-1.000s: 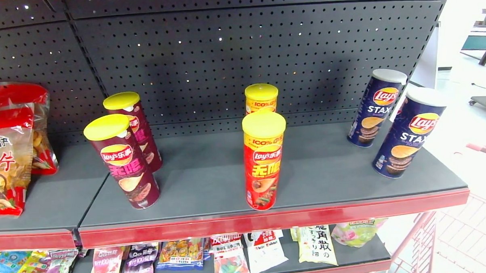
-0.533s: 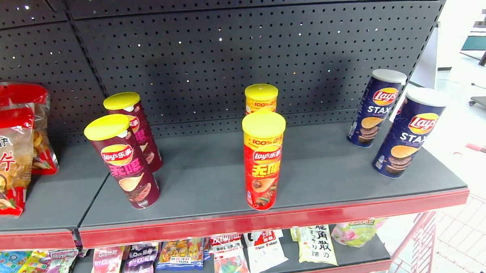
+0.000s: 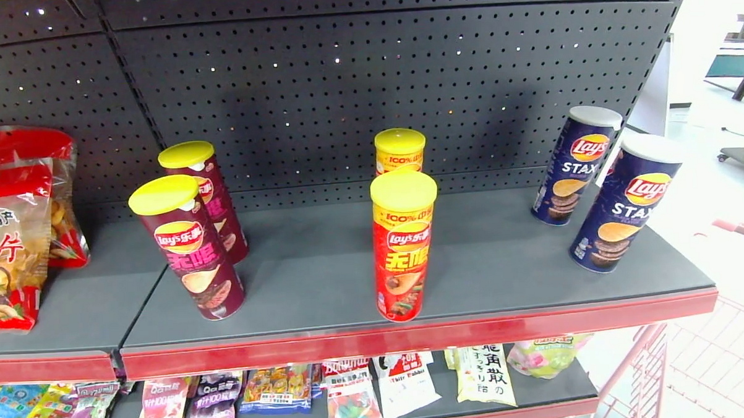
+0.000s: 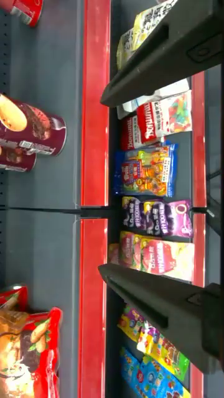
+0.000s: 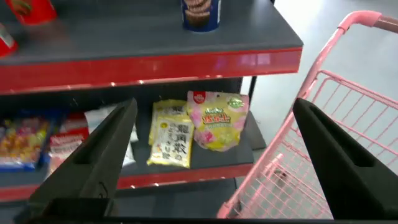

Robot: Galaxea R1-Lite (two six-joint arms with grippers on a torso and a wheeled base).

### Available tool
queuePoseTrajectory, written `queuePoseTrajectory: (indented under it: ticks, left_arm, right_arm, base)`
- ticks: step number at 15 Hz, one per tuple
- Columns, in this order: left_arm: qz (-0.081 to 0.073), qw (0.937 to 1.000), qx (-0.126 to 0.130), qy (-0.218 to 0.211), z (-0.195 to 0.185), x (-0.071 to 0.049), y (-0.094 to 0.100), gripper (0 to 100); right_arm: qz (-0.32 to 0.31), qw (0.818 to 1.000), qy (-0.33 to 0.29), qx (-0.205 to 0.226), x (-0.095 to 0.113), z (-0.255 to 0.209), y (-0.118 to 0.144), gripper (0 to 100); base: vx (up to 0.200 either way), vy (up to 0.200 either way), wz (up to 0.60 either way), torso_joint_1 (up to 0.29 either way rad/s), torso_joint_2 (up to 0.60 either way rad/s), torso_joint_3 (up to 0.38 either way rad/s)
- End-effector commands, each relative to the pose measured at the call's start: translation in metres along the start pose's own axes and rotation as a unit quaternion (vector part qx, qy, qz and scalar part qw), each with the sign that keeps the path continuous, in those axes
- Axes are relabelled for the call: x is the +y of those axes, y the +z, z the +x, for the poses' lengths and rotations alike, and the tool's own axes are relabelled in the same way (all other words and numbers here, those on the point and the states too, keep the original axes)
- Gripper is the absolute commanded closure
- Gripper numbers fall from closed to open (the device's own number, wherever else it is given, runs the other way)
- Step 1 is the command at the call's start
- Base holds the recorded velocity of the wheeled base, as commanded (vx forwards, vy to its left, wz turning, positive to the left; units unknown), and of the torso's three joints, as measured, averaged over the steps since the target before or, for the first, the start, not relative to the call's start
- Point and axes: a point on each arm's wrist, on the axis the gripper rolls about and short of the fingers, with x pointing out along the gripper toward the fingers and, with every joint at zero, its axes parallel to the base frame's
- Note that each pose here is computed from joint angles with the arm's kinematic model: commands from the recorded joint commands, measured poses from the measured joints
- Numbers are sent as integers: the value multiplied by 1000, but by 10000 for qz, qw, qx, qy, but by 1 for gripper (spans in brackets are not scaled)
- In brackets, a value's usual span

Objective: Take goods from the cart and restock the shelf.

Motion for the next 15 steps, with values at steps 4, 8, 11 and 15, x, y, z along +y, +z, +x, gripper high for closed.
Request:
queuePoseTrajectory:
  ticks: [4, 8, 11, 15]
  left_arm:
    - [-12, 9998, 52, -184, 1, -1, -1, 0]
    - [11, 9994, 59, -337, 1, -2, -1, 0]
    - [3, 9994, 59, -337, 1, -2, -1, 0]
    - [3, 9994, 59, -345, 1, -2, -1, 0]
  right_arm:
    - [221, 9961, 802, -299, 3, -6, -1, 0]
    - [252, 9961, 787, -297, 3, -6, -1, 0]
    - [250, 9971, 650, -307, 3, -6, -1, 0]
    - [250, 9971, 650, -307, 3, -6, -1, 0]
  base:
    - [0, 0, 0, 0, 0, 0]
    - [0, 0, 0, 0, 0, 0]
    - [0, 0, 0, 0, 0, 0]
    - [0, 0, 0, 0, 0, 0]
